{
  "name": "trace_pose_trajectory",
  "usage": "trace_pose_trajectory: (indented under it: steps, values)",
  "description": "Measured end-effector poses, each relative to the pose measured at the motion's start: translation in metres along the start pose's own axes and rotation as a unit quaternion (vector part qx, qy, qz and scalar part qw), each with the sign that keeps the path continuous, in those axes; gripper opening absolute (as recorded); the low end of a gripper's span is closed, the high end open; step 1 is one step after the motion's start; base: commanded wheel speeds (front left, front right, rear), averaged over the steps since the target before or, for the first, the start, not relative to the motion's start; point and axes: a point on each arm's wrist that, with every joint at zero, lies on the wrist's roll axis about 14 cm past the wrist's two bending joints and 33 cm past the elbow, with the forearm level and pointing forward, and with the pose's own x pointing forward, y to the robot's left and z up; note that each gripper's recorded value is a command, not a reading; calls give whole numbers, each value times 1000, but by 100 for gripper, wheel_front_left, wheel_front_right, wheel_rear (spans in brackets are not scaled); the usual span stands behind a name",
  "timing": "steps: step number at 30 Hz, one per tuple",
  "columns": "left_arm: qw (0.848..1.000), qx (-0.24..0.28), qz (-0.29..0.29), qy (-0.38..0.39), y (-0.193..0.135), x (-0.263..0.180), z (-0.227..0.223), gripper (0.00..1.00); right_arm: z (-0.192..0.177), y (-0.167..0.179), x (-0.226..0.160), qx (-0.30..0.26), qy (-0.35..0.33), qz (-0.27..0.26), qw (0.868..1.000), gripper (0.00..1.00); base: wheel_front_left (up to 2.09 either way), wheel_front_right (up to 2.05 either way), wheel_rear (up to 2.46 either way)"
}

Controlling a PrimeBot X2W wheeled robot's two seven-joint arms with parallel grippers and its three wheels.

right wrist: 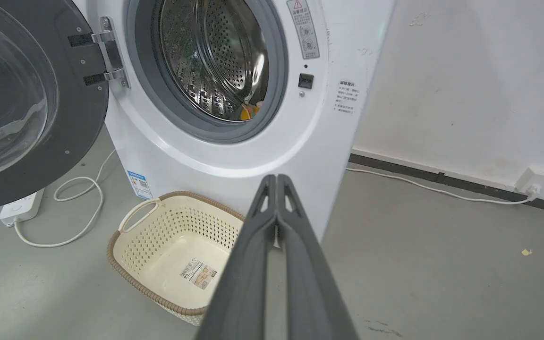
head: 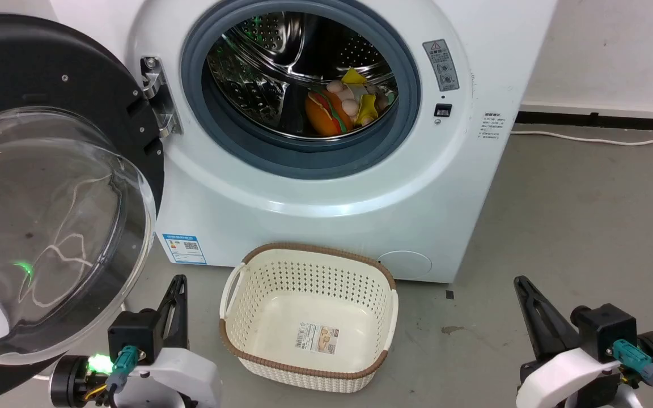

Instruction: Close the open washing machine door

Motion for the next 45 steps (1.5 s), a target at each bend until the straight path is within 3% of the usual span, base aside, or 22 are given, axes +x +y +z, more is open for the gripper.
trace_pose_trajectory:
  steps: [8,9,31,45]
  values:
    - [1000,0,0,0,0,0,0,0,0,0,0,0,0,0,1000,0,0,0,0]
    - [1000,0,0,0,0,0,0,100,0,0,0,0,0,0,1000,100,0,0,0]
    - [1000,0,3,-12,2,-3,3,100,4,0,3,11,-16,1,1000,100,0,0,0]
    - [999,1,34,-24,24,-18,5,100,5,26,15,17,-24,40,999,100,0,0,0]
